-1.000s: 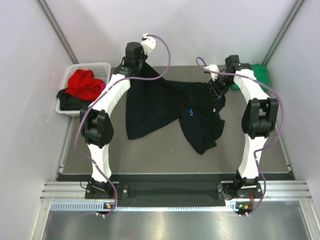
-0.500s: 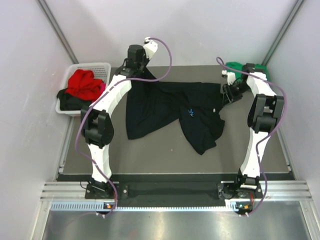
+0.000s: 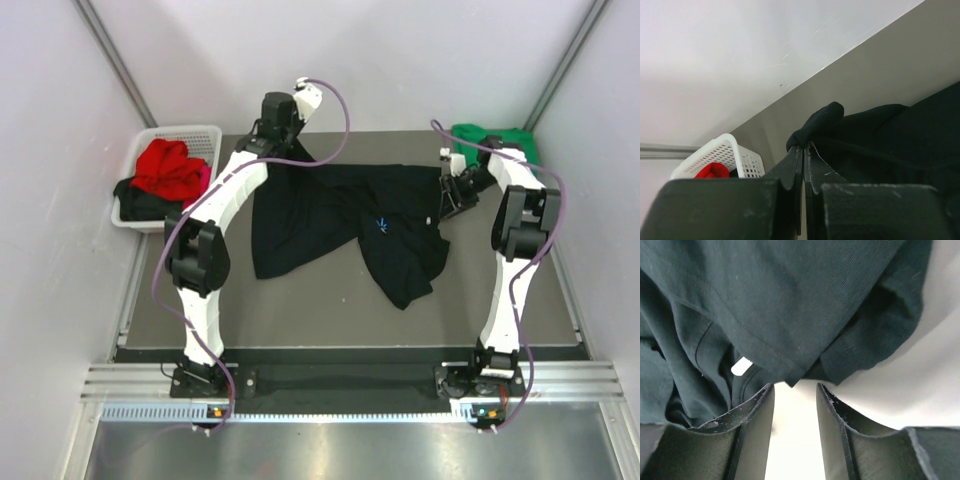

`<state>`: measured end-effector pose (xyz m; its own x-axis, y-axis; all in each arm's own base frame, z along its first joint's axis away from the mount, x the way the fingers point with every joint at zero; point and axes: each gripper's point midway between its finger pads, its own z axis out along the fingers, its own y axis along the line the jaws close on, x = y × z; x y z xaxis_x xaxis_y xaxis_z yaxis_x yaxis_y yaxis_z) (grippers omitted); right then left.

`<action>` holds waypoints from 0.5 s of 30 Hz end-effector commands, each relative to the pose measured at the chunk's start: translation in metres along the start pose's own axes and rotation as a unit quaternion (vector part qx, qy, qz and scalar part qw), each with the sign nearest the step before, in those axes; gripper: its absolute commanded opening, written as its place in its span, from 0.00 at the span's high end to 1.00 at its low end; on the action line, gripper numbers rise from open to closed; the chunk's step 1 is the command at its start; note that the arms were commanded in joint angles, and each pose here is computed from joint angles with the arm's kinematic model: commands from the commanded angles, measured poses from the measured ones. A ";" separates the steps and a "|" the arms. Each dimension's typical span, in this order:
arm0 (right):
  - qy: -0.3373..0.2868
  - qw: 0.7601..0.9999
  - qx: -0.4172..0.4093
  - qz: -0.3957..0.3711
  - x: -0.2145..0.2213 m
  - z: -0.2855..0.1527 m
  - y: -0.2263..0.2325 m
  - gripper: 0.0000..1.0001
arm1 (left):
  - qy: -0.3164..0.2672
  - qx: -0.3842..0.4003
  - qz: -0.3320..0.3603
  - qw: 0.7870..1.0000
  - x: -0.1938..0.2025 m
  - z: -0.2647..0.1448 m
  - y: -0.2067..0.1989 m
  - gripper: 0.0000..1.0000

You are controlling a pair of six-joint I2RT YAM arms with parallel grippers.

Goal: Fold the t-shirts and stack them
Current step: Flatten the tshirt out

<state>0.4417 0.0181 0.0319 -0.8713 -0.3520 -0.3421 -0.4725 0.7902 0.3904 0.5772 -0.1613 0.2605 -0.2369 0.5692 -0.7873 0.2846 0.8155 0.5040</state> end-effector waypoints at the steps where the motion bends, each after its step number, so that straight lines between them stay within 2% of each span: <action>1: -0.029 1.000 -0.010 -0.001 -0.019 -0.004 0.000 0.60 | -0.010 -0.005 0.005 1.000 -0.005 0.003 -0.003 1.00; 15: -0.029 0.999 -0.032 0.005 -0.018 -0.002 0.008 0.62 | -0.010 -0.008 0.013 1.000 -0.006 0.007 -0.010 1.00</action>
<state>0.4492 0.0252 0.0338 -0.8759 -0.3232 -0.3582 -0.4617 0.7770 0.4279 0.5766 -0.1713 0.2491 -0.2393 0.5957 -0.7667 0.3058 0.7957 0.5228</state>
